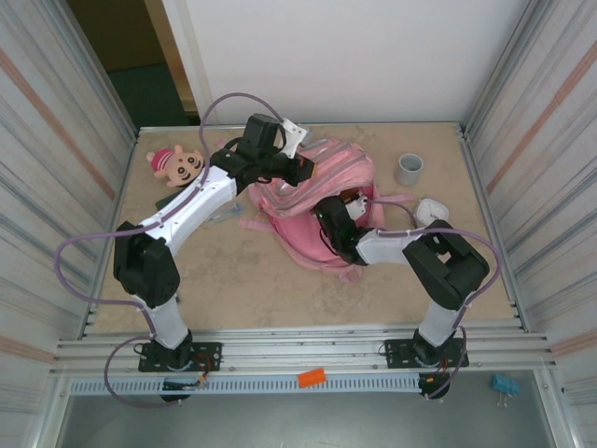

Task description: Pack books, pencil case, and school supplies into a backpack

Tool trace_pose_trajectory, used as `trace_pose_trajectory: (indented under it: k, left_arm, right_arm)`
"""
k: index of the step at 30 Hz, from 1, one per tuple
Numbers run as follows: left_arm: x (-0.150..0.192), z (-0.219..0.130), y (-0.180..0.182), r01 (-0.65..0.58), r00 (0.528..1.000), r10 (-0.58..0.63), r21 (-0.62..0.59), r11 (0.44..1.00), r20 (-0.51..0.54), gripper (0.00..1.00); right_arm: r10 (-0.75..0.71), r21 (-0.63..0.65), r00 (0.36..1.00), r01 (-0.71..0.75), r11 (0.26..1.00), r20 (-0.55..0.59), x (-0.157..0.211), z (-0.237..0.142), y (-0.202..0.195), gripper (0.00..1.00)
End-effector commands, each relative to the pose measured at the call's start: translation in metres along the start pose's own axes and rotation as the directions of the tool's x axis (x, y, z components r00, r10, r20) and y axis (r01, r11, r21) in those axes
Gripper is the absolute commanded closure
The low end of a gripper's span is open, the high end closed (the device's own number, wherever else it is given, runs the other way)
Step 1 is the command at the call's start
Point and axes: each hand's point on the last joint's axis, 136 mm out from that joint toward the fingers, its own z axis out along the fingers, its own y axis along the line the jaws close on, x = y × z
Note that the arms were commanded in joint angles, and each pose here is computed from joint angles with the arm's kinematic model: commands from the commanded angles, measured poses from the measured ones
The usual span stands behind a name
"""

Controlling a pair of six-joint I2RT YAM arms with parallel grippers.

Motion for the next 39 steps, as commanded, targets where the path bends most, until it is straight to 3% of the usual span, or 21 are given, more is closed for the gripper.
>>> trace_pose_trajectory:
  k: [1,5,11,23,33,39]
  left_arm:
    - [-0.047,-0.027,-0.022,-0.068,0.984,0.056,0.061,0.996,0.172,1.00]
    - [-0.044,-0.028,-0.015,-0.056,0.985,0.047,0.052,0.997,0.164,1.00]
    - [-0.045,-0.030,-0.013,-0.052,0.983,0.043,0.049,0.997,0.176,1.00]
    - [-0.040,-0.034,-0.001,-0.061,0.983,0.059,0.004,0.998,0.172,1.00]
    - [-0.022,-0.028,0.007,-0.059,0.986,0.061,-0.016,0.998,0.154,1.00]
    - [0.008,-0.016,0.010,-0.113,0.990,0.118,-0.066,0.991,0.081,1.00]
  right_arm:
    - [0.037,0.029,0.999,-0.036,0.999,-0.029,0.002,0.010,0.008,0.74]
    - [0.018,0.074,0.998,-0.014,0.997,-0.053,0.009,0.003,0.000,0.47]
    - [0.024,0.146,0.995,-0.010,0.989,-0.097,0.011,-0.011,-0.012,0.29]
    - [-0.030,0.141,0.986,0.053,0.989,-0.162,0.003,-0.066,-0.031,0.25]
    - [-0.307,0.016,0.951,0.307,0.952,0.029,-0.053,-0.180,0.032,0.24]
    - [-0.439,-0.035,0.899,0.439,0.898,0.011,-0.072,-0.213,0.049,0.24]
